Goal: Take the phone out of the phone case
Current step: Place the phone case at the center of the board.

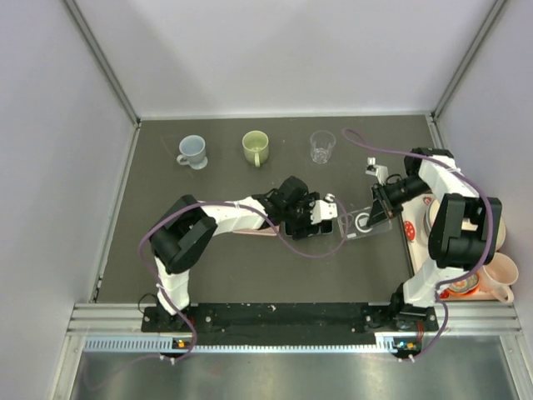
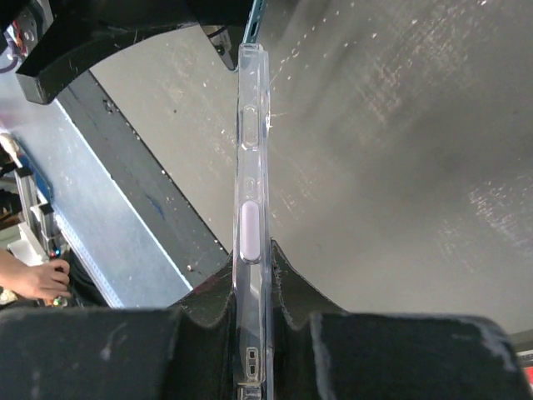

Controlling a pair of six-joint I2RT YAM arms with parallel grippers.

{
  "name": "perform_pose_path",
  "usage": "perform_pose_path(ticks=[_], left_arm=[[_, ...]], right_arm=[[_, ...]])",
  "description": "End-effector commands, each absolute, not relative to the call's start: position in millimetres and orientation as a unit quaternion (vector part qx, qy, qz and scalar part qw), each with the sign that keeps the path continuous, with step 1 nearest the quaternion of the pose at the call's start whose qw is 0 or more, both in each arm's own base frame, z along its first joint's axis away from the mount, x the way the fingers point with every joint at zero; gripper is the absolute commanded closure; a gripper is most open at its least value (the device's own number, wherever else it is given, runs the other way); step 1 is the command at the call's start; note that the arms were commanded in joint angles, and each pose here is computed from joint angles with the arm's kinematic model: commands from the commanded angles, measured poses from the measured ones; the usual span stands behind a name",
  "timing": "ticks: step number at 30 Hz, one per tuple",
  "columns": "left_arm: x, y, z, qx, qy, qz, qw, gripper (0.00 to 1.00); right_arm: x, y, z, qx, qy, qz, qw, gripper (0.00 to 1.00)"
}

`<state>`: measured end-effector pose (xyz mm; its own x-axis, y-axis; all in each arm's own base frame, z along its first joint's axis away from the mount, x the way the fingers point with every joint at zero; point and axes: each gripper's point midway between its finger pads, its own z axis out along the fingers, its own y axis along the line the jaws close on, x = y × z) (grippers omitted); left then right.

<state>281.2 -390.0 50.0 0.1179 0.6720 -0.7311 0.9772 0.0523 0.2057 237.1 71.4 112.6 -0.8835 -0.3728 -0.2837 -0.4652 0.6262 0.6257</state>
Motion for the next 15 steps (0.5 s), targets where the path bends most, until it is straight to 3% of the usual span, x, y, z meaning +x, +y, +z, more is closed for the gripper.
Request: perform_pose_path(ticks=[1, 15], left_arm=[[298.0, -415.7, 81.0, 0.64, 0.614, -0.22, 0.405, 1.0], [297.7, -432.2, 57.7, 0.653, 0.627, -0.217, 0.365, 1.0]], right_arm=[[229.3, 63.6, 108.9, -0.23, 0.9, 0.366, 0.049, 1.0], [267.4, 26.4, 86.2, -0.155, 0.922, 0.344, 0.08, 1.0]])
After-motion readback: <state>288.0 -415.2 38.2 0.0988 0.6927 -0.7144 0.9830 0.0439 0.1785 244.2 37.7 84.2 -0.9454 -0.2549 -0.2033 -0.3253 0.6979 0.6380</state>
